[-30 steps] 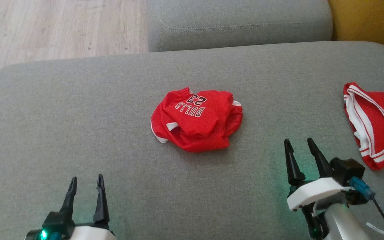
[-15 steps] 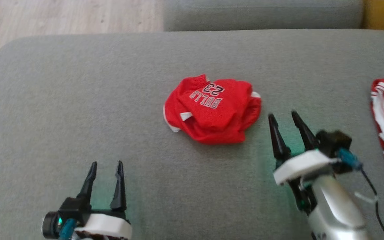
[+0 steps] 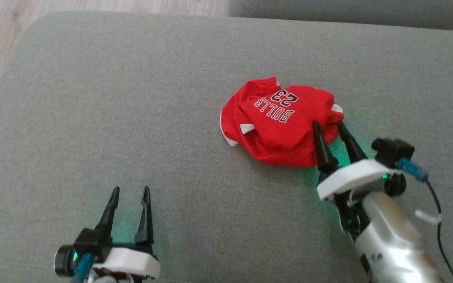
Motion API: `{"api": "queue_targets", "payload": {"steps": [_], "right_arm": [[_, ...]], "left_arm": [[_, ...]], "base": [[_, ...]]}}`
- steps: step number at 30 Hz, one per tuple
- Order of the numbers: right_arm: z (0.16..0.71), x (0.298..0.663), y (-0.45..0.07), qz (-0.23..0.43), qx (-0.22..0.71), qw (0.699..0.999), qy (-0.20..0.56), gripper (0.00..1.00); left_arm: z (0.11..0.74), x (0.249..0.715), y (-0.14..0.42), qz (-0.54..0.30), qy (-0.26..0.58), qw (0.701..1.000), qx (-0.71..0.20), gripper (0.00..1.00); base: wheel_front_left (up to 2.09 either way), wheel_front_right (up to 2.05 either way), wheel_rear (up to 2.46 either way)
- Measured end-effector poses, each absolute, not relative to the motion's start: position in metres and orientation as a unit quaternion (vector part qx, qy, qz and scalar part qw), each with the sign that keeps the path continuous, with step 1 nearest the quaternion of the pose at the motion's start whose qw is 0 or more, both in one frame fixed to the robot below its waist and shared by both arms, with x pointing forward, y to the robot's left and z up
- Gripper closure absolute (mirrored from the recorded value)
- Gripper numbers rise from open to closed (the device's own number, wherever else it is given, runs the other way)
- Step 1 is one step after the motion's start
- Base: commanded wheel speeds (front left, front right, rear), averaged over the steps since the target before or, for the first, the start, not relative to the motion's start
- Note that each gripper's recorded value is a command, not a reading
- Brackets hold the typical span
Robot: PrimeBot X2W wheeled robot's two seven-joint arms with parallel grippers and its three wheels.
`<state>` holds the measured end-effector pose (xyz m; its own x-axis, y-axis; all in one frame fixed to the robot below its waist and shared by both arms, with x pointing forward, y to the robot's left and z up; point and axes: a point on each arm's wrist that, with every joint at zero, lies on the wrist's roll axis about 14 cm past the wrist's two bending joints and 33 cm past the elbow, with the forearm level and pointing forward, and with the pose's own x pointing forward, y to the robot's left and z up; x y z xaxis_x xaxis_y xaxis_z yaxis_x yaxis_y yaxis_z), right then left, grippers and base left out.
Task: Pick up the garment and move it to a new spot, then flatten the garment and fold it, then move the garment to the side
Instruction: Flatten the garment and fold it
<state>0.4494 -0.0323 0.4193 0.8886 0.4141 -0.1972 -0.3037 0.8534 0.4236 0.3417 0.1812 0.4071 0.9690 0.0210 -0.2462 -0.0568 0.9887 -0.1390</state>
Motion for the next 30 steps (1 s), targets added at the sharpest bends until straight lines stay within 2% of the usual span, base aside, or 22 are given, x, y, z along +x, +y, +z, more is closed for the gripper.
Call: {"api": "queue_targets", "payload": {"steps": [7,13,24,26,27,28,29,30], "right_arm": [[0.425,0.476,-0.028,0.186,0.202,0.952,0.139,0.0],[0.408,0.475,-0.028,0.176,0.212,0.947,0.166,0.0],[0.408,0.479,-0.021,0.183,0.218,0.944,0.169,0.0],[0.408,0.479,-0.02,0.184,0.219,0.943,0.169,0.2],[0.408,0.479,-0.019,0.186,0.219,0.943,0.168,0.49],[0.41,0.479,-0.018,0.187,0.219,0.943,0.167,0.62],[0.411,0.48,-0.017,0.189,0.219,0.943,0.165,0.87],[0.413,0.48,-0.016,0.19,0.22,0.943,0.162,1.0]], "left_arm": [[0.413,0.357,0.175,0.007,0.113,0.991,-0.067,0.0],[0.41,0.358,0.169,-0.001,0.119,0.991,-0.066,0.0],[0.409,0.36,0.171,0.002,0.12,0.99,-0.069,0.0],[0.409,0.36,0.171,0.002,0.12,0.99,-0.069,0.0],[0.409,0.359,0.171,0.003,0.12,0.99,-0.069,0.0],[0.409,0.359,0.171,0.003,0.12,0.99,-0.069,0.0],[0.409,0.359,0.172,0.004,0.121,0.99,-0.069,0.0],[0.409,0.358,0.172,0.004,0.121,0.99,-0.069,0.0]], "base": [[0.0,0.0,0.0],[0.0,0.0,0.0],[0.0,0.0,0.0],[0.0,0.0,0.0],[0.0,0.0,0.0],[0.0,0.0,0.0],[0.0,0.0,0.0],[0.0,0.0,0.0]]}}
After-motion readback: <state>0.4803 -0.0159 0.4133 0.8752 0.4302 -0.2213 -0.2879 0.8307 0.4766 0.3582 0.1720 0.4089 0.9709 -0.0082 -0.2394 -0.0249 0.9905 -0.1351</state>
